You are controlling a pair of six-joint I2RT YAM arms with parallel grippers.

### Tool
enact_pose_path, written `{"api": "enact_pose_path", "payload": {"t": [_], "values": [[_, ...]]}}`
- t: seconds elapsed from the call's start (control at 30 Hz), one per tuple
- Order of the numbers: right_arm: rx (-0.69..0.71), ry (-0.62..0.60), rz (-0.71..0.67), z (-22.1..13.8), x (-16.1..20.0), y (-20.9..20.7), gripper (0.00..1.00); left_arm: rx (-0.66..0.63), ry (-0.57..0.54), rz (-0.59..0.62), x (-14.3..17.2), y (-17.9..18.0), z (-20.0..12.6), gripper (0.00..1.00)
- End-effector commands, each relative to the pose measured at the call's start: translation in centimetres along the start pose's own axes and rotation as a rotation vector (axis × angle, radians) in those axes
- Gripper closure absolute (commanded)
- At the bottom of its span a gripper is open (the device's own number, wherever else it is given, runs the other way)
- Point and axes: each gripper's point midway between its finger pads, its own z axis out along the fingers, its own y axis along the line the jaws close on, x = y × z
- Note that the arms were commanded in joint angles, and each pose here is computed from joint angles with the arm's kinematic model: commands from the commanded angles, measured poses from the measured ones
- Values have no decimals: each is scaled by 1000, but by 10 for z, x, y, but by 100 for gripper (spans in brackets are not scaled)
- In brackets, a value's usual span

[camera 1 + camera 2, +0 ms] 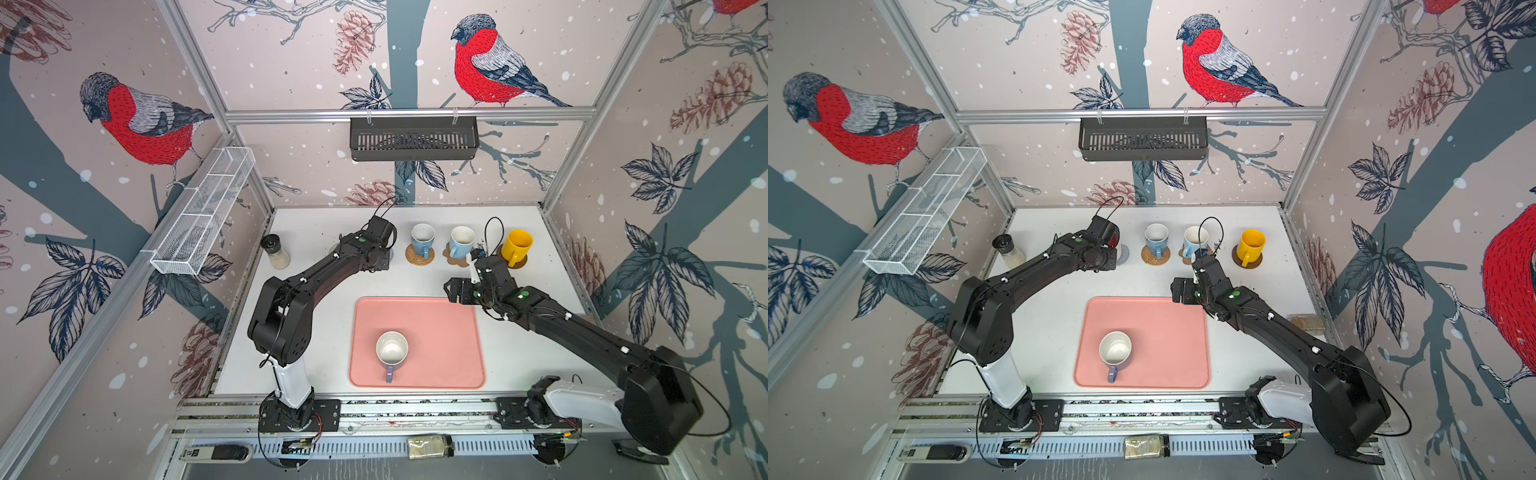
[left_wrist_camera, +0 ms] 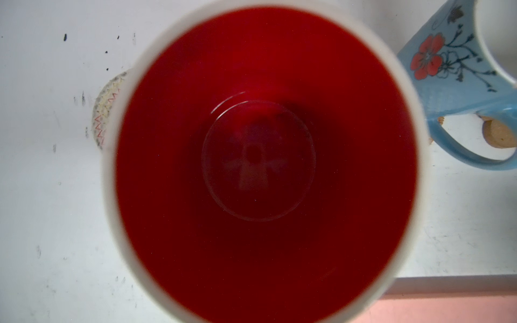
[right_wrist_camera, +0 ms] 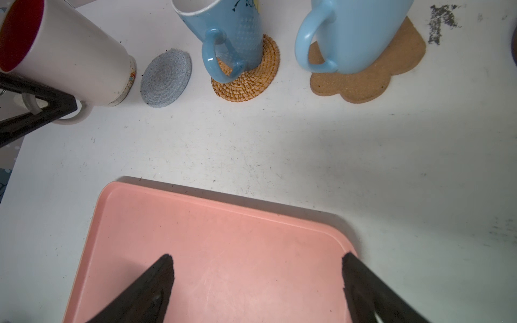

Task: Place cups on coasters
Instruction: Place the cup on the coaster.

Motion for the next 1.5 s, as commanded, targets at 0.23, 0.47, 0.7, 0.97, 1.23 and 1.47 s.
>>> {"api": "enact_pose_path", "payload": {"t": [0.23,0.47,0.7,0.97,1.23,1.47], "values": [[25,-4,9,2,-4,-12,6,1,-19,-7,-28,1,20,100],[20,9,12,5,-4,-13,7,-12,1,-12,-29,4,34,100],[16,5,19,5,-6,-14,7,0,-1,-26,-33,2,44,100],[4,11,28,5,-4,-15,7,-4,21,-27,-30,1,59,100],[0,18,32,8,-3,-16,7,-5,34,-30,-30,2,66,100],[2,33,38,13,0,-18,7,0,41,-30,-32,0,72,100]]}}
